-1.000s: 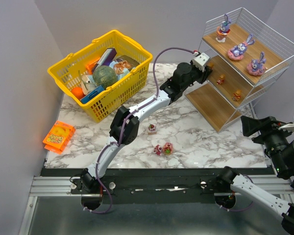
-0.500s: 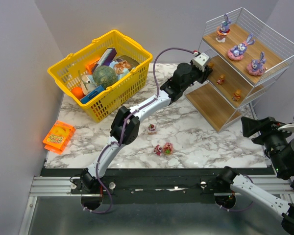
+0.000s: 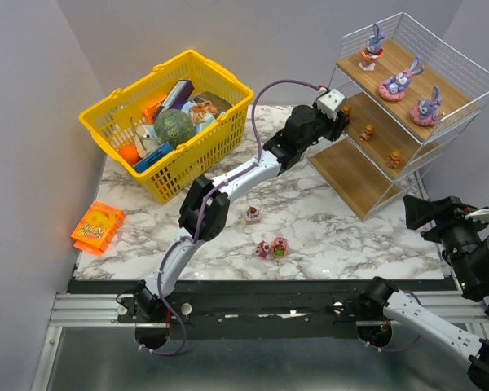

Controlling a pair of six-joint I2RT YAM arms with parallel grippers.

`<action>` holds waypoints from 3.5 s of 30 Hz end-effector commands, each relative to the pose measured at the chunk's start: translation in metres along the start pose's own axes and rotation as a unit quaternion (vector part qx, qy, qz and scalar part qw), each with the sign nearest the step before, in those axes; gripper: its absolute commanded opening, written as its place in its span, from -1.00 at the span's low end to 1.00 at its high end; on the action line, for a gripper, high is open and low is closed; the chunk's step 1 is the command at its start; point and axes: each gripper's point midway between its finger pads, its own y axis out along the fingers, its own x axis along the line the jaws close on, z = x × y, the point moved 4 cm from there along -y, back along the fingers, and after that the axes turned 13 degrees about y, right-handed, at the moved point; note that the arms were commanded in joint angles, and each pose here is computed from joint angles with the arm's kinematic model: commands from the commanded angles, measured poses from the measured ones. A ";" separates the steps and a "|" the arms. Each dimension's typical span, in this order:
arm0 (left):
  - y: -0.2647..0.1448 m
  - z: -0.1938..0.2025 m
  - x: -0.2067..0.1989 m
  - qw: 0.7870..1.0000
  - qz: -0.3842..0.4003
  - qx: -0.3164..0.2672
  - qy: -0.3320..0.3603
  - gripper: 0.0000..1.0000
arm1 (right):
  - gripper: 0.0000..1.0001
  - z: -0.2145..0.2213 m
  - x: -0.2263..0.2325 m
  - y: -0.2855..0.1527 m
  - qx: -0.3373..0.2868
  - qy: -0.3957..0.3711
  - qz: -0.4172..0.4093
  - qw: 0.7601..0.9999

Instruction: Place and organize the plastic toys onto the shelf

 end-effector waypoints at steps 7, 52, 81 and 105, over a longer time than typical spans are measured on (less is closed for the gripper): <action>-0.013 -0.005 0.005 1.000 0.002 0.028 0.014 0.44 | 0.49 0.000 -0.010 -0.005 -0.008 0.008 0.008 1.000; -0.419 0.007 -0.004 0.944 -0.190 0.208 -0.171 0.98 | 0.47 0.264 0.060 0.063 0.399 -0.106 -0.178 0.893; -0.422 0.021 -0.002 0.954 -0.150 0.251 -0.060 0.98 | 0.36 0.381 0.039 0.080 0.437 -0.329 -0.110 0.830; -0.418 0.024 -0.002 0.958 -0.135 0.248 -0.043 0.98 | -0.54 0.357 0.022 0.099 0.366 -0.338 0.091 0.862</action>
